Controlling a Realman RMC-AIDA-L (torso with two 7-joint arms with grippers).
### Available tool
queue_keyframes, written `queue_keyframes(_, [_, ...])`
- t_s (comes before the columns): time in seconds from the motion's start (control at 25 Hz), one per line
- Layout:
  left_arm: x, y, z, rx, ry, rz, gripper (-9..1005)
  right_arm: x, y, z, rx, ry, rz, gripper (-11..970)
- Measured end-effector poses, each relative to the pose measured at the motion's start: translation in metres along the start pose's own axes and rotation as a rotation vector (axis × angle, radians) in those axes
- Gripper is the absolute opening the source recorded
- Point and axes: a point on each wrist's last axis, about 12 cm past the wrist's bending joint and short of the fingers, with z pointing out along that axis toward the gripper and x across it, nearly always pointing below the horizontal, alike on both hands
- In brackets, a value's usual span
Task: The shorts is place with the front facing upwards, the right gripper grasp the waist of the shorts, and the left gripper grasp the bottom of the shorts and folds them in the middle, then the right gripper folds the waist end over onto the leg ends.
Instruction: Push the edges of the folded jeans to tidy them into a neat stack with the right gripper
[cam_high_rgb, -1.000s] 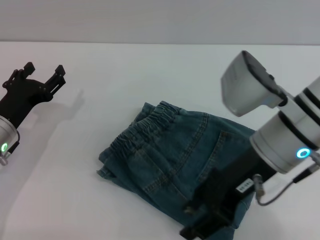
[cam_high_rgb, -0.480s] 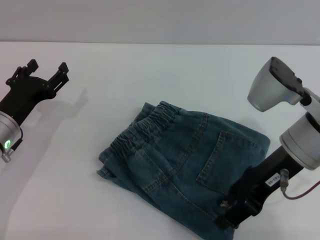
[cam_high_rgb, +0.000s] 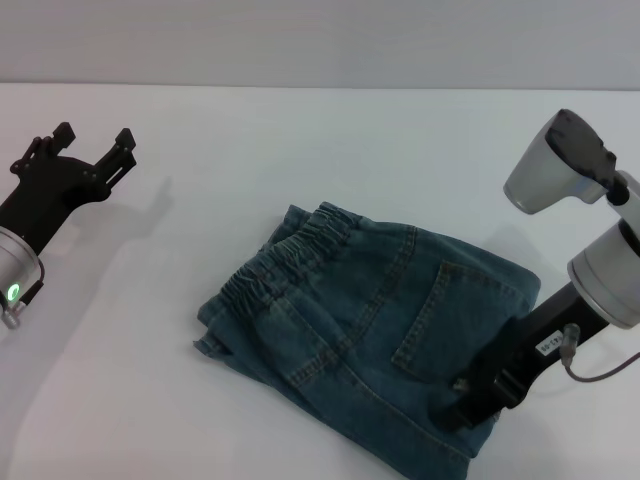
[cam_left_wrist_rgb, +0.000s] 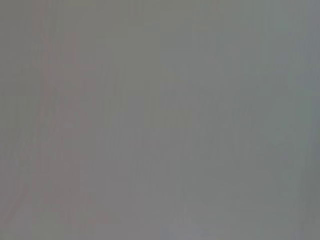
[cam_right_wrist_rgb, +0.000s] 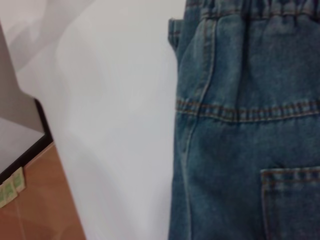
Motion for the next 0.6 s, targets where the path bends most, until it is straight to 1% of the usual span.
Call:
queue_keyframes(0.2, [0.001, 0.0, -0.001, 0.0, 0.005, 0.0, 843, 0.001, -0.009, -0.006, 0.051, -0.024, 0.023, 541])
queue_keyframes(0.32, [0.002, 0.0, -0.002, -0.002, 0.006, -0.001, 843, 0.0, -0.01, -0.009, 0.06, -0.04, 0.018, 541])
queue_keyframes(0.48, [0.003, 0.001, -0.003, -0.005, 0.01, -0.002, 843, -0.003, -0.004, -0.014, 0.056, -0.081, -0.035, 541])
queue_keyframes(0.6, [0.003, 0.002, -0.003, -0.009, 0.01, -0.003, 843, -0.005, 0.004, -0.015, 0.019, -0.106, -0.08, 541])
